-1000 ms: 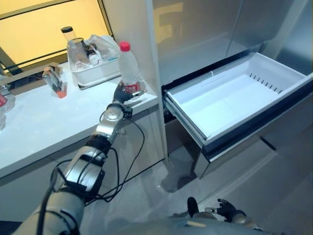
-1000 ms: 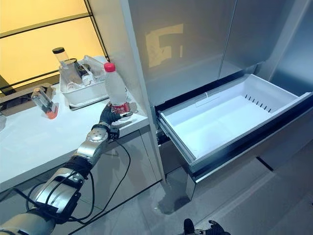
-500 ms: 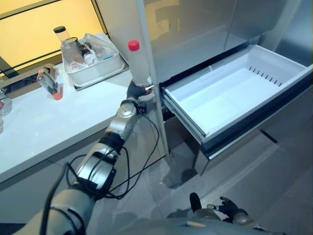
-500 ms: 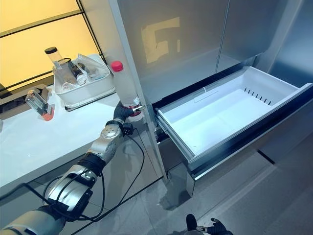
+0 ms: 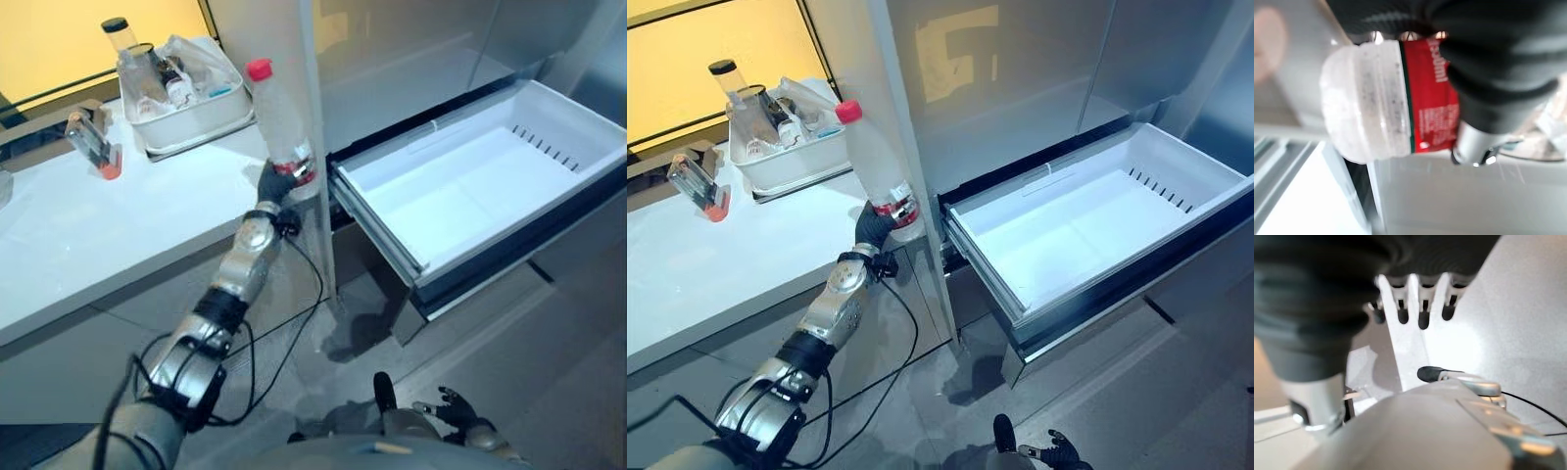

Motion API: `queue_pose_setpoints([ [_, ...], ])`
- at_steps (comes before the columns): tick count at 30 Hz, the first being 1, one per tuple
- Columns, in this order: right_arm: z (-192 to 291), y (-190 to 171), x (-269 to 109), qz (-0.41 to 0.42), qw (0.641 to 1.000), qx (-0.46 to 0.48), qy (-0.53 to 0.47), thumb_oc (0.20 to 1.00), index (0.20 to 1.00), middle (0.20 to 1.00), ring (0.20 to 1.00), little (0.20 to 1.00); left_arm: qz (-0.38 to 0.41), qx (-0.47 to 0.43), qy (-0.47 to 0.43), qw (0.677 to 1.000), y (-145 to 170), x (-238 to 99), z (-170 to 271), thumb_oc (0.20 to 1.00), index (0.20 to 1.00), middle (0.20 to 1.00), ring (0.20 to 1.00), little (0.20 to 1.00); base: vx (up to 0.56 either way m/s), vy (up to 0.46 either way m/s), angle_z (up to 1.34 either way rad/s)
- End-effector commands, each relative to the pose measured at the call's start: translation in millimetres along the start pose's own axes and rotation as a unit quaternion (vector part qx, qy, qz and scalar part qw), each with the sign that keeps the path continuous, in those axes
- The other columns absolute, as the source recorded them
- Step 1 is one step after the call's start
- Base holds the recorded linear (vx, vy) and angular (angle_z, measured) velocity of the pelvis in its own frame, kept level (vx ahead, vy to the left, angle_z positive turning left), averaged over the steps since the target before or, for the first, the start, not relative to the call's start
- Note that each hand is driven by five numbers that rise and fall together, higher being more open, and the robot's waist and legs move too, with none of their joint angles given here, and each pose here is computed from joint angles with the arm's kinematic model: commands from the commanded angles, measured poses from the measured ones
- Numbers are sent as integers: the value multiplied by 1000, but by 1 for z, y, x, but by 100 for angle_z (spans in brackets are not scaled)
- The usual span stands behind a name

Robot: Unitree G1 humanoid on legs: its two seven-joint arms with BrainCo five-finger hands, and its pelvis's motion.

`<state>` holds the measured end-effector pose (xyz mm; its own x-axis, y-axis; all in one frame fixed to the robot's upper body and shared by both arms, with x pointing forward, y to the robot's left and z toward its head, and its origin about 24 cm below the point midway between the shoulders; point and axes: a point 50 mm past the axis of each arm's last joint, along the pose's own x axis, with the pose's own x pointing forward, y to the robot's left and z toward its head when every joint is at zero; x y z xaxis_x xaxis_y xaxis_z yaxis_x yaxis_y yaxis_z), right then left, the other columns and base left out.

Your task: Take the drinks into the refrigerator

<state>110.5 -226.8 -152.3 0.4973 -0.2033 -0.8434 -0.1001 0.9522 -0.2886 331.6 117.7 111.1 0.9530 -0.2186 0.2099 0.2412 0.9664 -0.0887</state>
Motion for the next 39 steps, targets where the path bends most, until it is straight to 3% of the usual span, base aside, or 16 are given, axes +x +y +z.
queue_pose_setpoints([
  [1,-2,19,-3,19,999,50,-7,1000,1000,1000,1000,1000,-60,-13,-40,997,-14,-8,11,200,200,200,200,200,0,0,0],
  [7,-5,-5,-2,-38,990,139,-4,1000,1000,1000,1000,1000,-37,-29,-28,998,16,-69,1,200,200,200,200,200,-18,6,-2],
  [9,2,-32,-4,-92,971,216,-45,1000,1000,1000,1000,1000,-33,-11,-20,999,30,-100,1,200,200,200,200,200,6,7,2],
  [12,9,-53,-8,-128,957,247,-79,1000,1000,1000,1000,1000,-33,-15,-8,999,34,-113,-1,200,200,200,200,200,12,10,3],
  [16,47,-113,-25,-237,883,350,-205,1000,1000,1000,1000,1000,-51,-13,-8,999,33,-121,1,200,200,200,200,200,35,30,5],
  [19,75,-135,-44,-269,854,340,-287,1000,1000,1000,1000,1000,-45,-17,-9,999,32,-122,0,200,200,200,200,200,-9,7,-1],
  [21,119,-158,-77,-303,804,315,-403,1000,1000,1000,1000,1000,-37,-16,-6,999,33,-120,-2,200,200,200,200,200,-16,7,-1],
  [22,119,-157,-77,-304,804,315,-402,1000,1000,1000,1000,1000,-38,-16,-5,999,32,-120,-2,200,200,200,200,200,0,0,0],
  [23,146,-164,-107,-314,767,283,-482,1000,1000,1000,1000,1000,-24,-14,-3,1000,35,-120,-3,200,200,200,200,200,0,0,0],
  [24,146,-164,-108,-314,768,282,-482,1000,1000,1000,1000,1000,-25,-14,-3,1000,35,-120,-4,200,200,200,200,200,0,0,0],
  [25,172,-164,-142,-317,722,247,-563,1000,1000,1000,1000,1000,-10,-10,-1,1000,38,-120,-5,200,200,200,200,200,0,0,0],
  [26,172,-164,-142,-317,723,247,-562,1000,1000,1000,1000,1000,-11,-10,-1,1000,38,-120,-5,200,200,200,200,200,0,0,0],
  [27,191,-158,-172,-303,681,219,-629,1000,1000,1000,1000,1000,2,-1,1,1000,42,-120,-6,200,200,200,200,200,0,0,0],
  [28,191,-158,-173,-303,682,219,-629,1000,1000,1000,1000,1000,2,0,1,1000,42,-120,-6,200,200,200,200,200,0,0,0],
  [30,208,-148,-206,-275,641,176,-695,1000,1000,1000,1000,1000,18,12,5,1000,47,-120,-7,200,200,200,200,200,0,0,0],
  [39,239,-117,-266,-176,564,58,-805,1000,1000,1000,1000,1000,40,37,14,998,54,-117,-12,200,200,200,200,200,-5,2,-1],
])
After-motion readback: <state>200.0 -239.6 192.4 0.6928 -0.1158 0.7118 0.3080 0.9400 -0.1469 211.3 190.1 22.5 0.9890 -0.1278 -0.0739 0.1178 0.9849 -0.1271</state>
